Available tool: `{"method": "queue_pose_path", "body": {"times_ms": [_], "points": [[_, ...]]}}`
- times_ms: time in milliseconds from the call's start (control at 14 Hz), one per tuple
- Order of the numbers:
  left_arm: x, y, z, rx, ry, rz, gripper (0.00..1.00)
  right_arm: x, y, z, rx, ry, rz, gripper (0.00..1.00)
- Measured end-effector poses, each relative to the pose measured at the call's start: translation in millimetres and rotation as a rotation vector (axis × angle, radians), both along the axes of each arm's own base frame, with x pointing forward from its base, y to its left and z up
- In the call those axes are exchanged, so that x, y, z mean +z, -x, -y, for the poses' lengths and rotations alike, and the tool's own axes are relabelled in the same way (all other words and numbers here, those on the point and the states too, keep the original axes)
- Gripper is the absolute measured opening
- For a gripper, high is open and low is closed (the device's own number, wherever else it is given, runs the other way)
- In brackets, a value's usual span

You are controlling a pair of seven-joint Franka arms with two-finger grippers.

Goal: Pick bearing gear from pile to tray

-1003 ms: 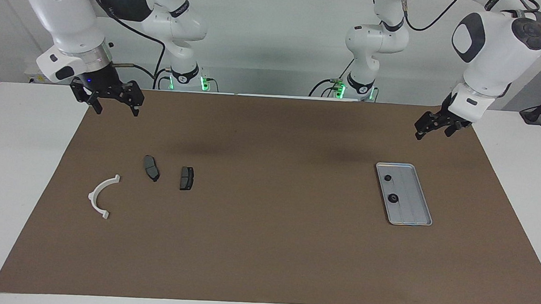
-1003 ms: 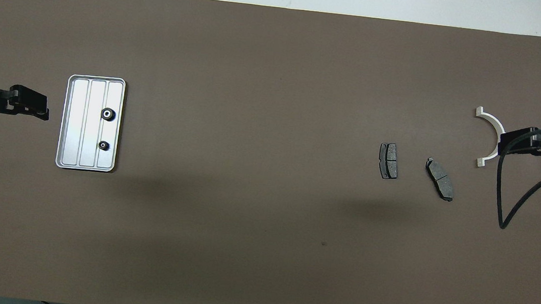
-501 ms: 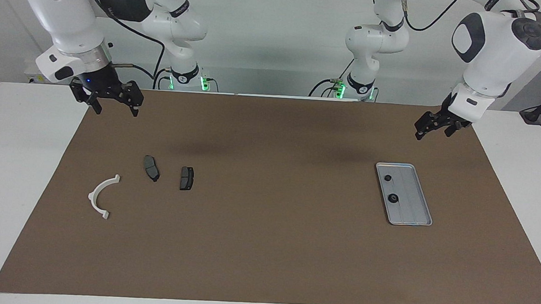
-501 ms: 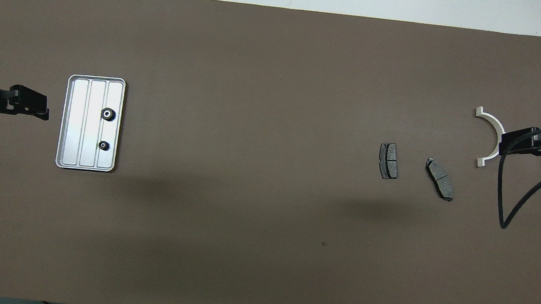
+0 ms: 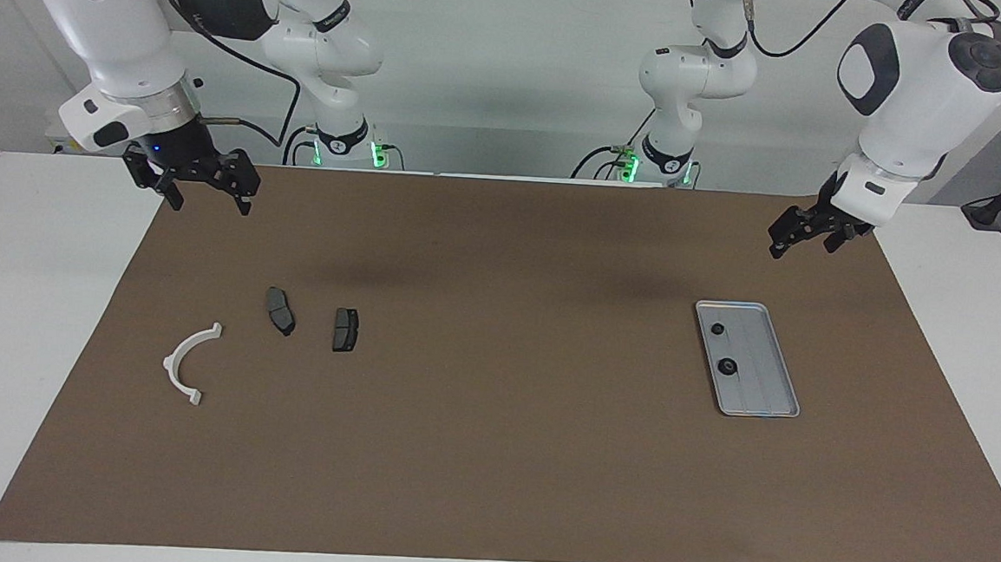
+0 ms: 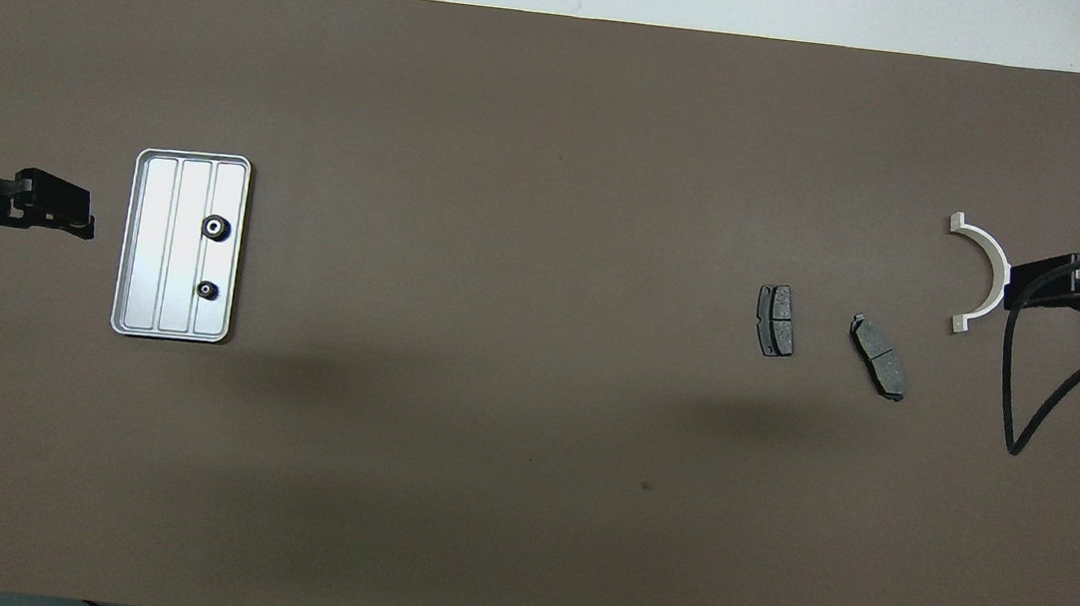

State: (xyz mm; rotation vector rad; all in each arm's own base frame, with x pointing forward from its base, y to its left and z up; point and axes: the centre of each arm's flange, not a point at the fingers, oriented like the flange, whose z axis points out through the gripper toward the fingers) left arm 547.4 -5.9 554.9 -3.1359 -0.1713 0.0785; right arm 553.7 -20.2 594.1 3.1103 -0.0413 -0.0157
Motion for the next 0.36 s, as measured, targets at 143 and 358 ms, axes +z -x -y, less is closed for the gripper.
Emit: {"method": "queue_pose_path", "body": {"times_ms": [143, 358], "points": [[1.3, 0.5, 0.2, -0.001, 0.000, 0.003, 1.00, 0.0, 0.0, 0.0, 0.000, 0.000, 0.000, 1.00], [2.7, 0.9, 1.2, -0.003, 0.000, 0.006, 1.00, 0.0, 0.0, 0.0, 0.000, 0.000, 0.000, 1.00]]}}
